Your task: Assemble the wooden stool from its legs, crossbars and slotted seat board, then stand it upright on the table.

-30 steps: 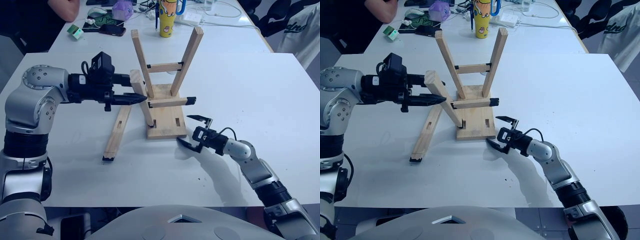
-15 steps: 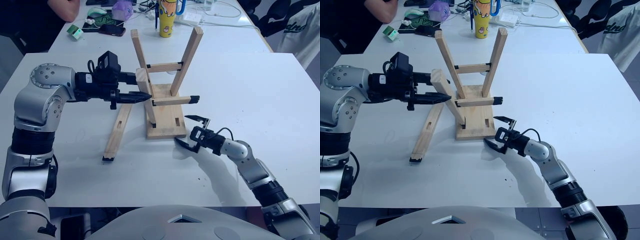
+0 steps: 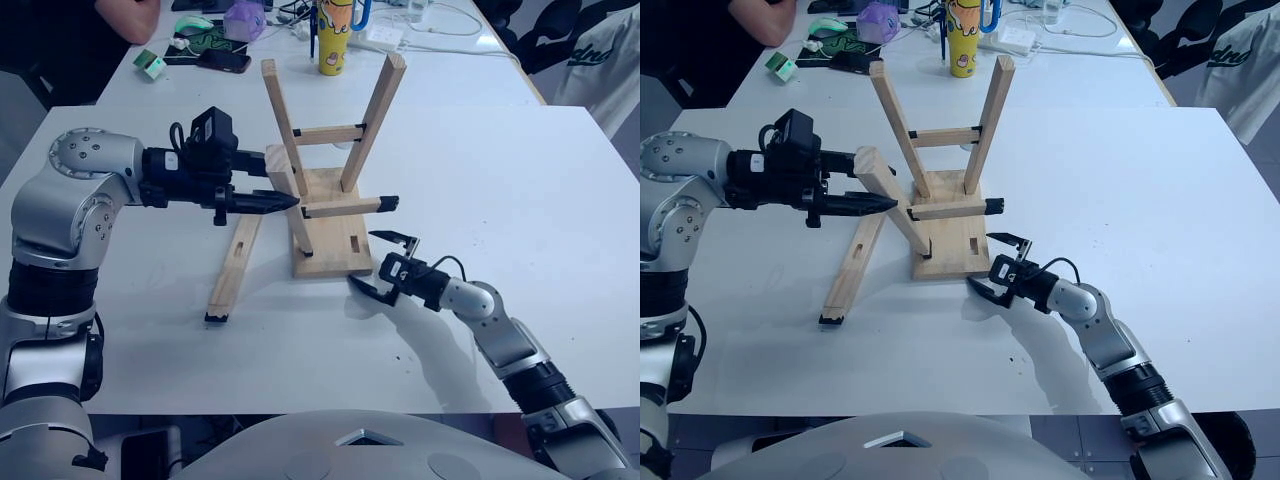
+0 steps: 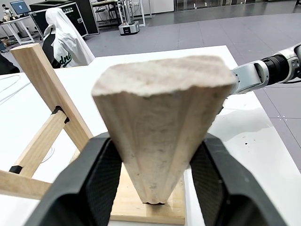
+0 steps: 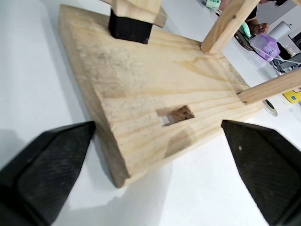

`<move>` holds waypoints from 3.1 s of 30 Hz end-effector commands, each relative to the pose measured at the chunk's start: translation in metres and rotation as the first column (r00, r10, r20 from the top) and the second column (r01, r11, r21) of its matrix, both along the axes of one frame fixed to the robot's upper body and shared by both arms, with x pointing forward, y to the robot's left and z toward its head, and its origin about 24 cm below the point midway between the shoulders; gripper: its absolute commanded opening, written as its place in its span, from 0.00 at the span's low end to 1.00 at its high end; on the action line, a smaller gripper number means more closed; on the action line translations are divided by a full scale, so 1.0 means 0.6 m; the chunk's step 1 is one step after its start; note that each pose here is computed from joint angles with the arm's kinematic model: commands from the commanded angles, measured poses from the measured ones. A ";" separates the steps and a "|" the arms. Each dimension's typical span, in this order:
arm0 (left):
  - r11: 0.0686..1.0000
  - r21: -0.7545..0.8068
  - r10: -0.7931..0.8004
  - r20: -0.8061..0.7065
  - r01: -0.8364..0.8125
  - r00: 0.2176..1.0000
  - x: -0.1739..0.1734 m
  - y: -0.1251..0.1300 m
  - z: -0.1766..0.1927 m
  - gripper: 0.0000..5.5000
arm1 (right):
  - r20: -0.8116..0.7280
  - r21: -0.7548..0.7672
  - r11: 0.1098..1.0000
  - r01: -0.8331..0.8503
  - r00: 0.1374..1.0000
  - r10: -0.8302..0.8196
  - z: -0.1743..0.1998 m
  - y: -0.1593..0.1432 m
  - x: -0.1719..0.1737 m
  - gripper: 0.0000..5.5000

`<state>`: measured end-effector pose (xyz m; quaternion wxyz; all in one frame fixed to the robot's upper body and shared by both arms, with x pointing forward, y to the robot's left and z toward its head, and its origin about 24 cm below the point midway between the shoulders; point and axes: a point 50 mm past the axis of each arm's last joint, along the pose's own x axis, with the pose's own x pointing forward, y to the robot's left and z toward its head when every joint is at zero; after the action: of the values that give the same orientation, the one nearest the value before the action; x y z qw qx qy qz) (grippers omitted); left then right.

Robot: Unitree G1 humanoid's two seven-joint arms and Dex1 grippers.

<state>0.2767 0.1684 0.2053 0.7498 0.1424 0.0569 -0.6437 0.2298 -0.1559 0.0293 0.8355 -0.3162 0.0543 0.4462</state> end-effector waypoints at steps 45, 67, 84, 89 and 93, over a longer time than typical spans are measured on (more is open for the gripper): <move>0.989 0.149 -0.005 -0.072 0.016 0.997 0.012 -0.012 -0.076 0.38 | -0.230 -0.009 0.997 0.071 0.971 -0.071 -0.062 0.013 -0.046 0.91; 0.997 -0.004 0.077 0.014 -0.077 0.997 0.042 -0.008 -0.046 0.49 | -0.300 0.155 0.972 0.176 0.946 -0.123 -0.063 0.044 -0.037 0.91; 0.698 -0.209 0.682 -0.097 -0.684 0.725 -0.044 0.089 -0.124 0.66 | -0.105 0.046 0.946 0.322 0.943 -0.316 -0.064 0.017 0.014 0.91; 0.530 -0.058 0.836 -0.126 -0.846 0.533 -0.102 0.030 -0.222 0.66 | -0.157 0.093 0.946 0.312 0.942 -0.295 -0.065 0.018 0.005 0.91; 0.375 0.008 0.927 0.015 -0.927 0.375 -0.113 0.024 -0.234 0.75 | -0.208 0.120 0.946 0.301 0.940 -0.272 -0.067 0.018 -0.007 0.91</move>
<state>0.2115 0.1833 0.0639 0.9782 0.0612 0.1262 -0.1532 0.2418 -0.1350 0.0126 0.9177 -0.1953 0.0714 0.3384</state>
